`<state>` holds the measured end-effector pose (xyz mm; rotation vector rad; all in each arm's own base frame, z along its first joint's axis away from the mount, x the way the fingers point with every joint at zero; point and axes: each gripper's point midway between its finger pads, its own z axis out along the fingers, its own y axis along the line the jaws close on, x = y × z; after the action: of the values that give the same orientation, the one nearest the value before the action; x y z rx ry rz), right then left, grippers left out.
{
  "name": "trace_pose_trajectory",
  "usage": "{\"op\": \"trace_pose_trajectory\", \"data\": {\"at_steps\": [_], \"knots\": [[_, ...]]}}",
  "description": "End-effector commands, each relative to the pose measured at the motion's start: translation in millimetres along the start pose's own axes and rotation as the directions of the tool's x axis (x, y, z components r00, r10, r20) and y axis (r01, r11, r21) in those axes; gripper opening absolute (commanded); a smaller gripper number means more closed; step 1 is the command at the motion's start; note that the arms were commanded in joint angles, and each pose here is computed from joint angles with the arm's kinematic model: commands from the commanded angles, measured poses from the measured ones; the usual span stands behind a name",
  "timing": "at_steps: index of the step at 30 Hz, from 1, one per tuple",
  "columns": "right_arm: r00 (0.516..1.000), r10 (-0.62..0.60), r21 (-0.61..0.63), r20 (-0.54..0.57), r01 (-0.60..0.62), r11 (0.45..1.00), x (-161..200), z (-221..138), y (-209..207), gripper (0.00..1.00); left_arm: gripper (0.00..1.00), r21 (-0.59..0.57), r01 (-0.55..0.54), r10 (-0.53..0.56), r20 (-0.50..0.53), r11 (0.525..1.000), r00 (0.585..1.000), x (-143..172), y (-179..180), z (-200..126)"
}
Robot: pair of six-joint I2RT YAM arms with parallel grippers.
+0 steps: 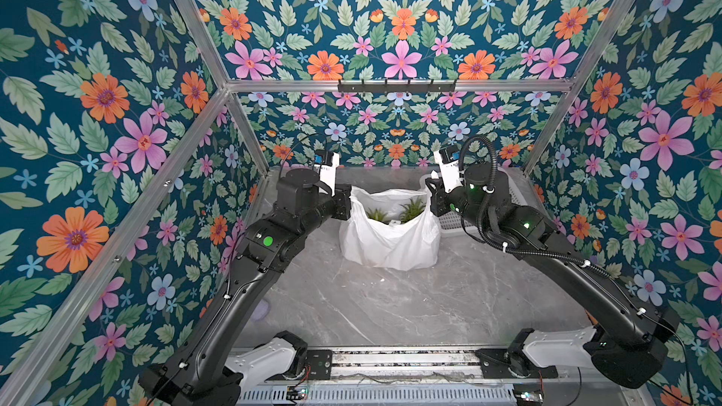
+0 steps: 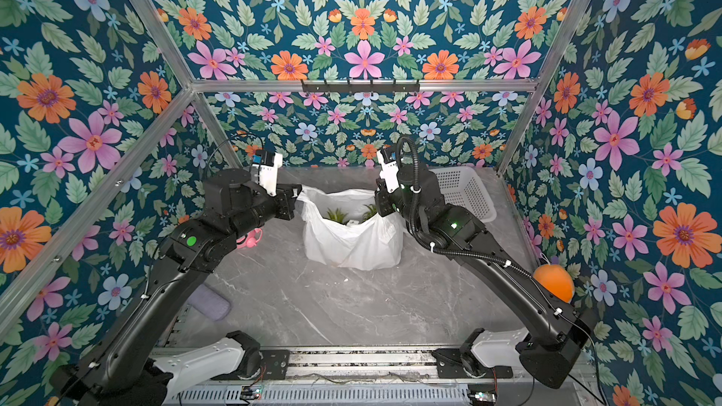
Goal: Place the pineapple into a plastic bag & tie a knot
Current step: Adjust the plastic bag at the center of the board.
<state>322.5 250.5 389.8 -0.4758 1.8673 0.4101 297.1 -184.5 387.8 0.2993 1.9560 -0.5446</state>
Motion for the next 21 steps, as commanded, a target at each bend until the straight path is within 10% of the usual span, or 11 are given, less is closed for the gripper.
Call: {"op": "trace_pose_trajectory", "data": {"at_steps": [1, 5, 10, 21], "knots": [[1.000, -0.029, -0.075, -0.007, 0.028, 0.997, 9.3, -4.9, 11.1, 0.00, 0.00, 0.081, -0.038, 0.037, 0.009, 0.996, 0.999, 2.3, -12.6, 2.9], [1.000, -0.016, -0.055, 0.017, 0.017, 0.998, 2.5, -16.9, 6.1, 0.13, 0.00, 0.092, -0.043, 0.043, -0.001, 0.995, 0.999, 11.2, -12.8, 0.2], [0.995, -0.048, -0.029, 0.091, 0.050, 0.998, -32.0, -35.7, 1.8, 0.72, 0.00, 0.097, -0.055, 0.053, 0.019, 0.994, 0.998, 7.5, -14.0, -6.8], [0.954, -0.245, -0.438, 0.171, 0.297, 0.849, -36.5, -28.7, 105.5, 0.83, 0.00, 0.098, -0.064, 0.060, 0.038, 0.993, 0.997, -7.7, -17.5, -3.0]]}}
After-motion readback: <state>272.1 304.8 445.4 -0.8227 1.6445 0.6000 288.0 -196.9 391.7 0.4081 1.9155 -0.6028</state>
